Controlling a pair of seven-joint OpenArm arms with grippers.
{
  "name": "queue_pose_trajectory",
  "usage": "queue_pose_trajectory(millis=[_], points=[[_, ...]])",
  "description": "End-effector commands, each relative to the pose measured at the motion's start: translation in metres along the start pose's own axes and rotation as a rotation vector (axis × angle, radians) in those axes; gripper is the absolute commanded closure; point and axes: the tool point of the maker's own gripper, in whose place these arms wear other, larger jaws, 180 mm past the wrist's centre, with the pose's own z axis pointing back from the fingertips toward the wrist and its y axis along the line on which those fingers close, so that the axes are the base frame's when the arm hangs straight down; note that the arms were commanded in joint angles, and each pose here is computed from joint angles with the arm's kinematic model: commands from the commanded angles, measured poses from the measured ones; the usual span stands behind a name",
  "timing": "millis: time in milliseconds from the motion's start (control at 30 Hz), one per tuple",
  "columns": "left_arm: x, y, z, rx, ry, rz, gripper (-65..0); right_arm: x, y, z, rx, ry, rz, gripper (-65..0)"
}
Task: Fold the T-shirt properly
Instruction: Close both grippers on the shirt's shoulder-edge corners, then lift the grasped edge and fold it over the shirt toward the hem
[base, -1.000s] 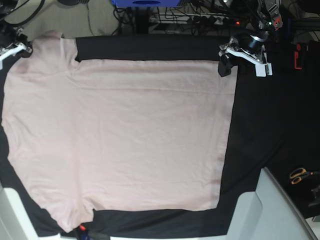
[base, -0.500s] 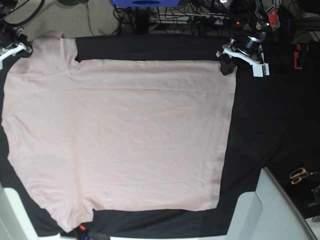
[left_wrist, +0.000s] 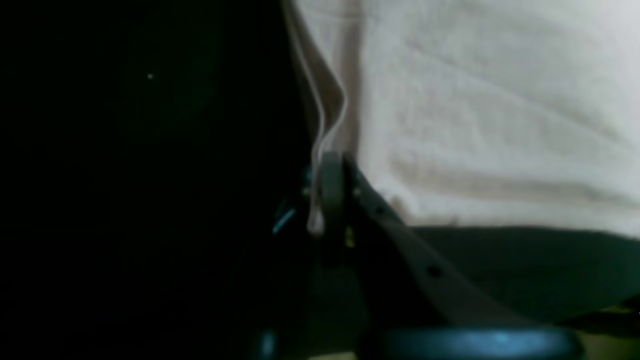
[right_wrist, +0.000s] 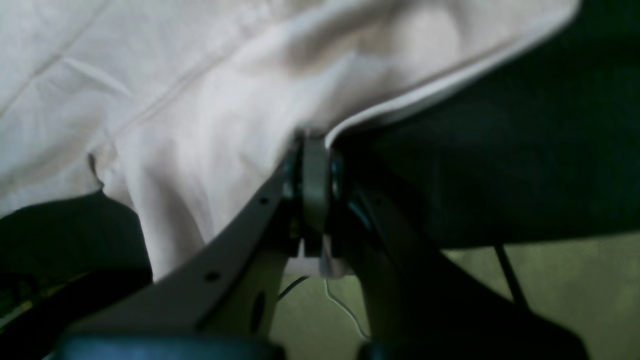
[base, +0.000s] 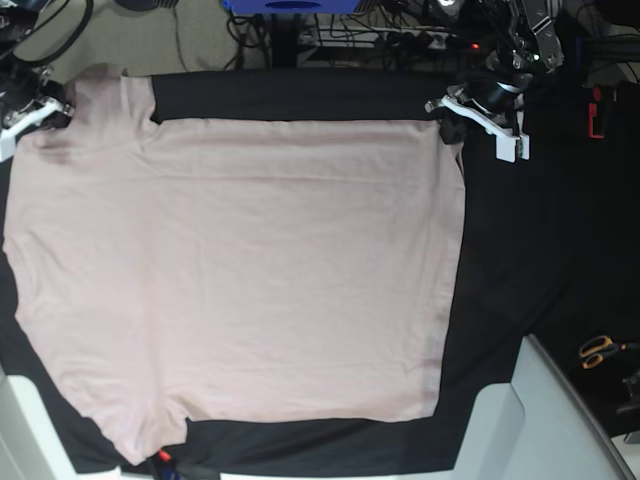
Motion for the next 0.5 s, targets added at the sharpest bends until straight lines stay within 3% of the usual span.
queue_pose_trajectory(millis=[0, 200, 467], points=[[0.015, -0.003, 0.005, -0.011, -0.044, -0.017, 0.0, 0.023, -0.004, 0.012, -0.013, -0.061, 0.043, -0.3], [0.033, -0.01, 0.002, -0.02, -0.032, -0.054, 0.0, 0.053, 0.004, 0.03, -0.043, -0.113, 0.128, -0.3], [0.052, -0.024, -0.008, -0.045, -0.067, -0.05, 0.0, 0.086, 0.003, 0.037, -0.054, -0.167, 0.163, -0.3]])
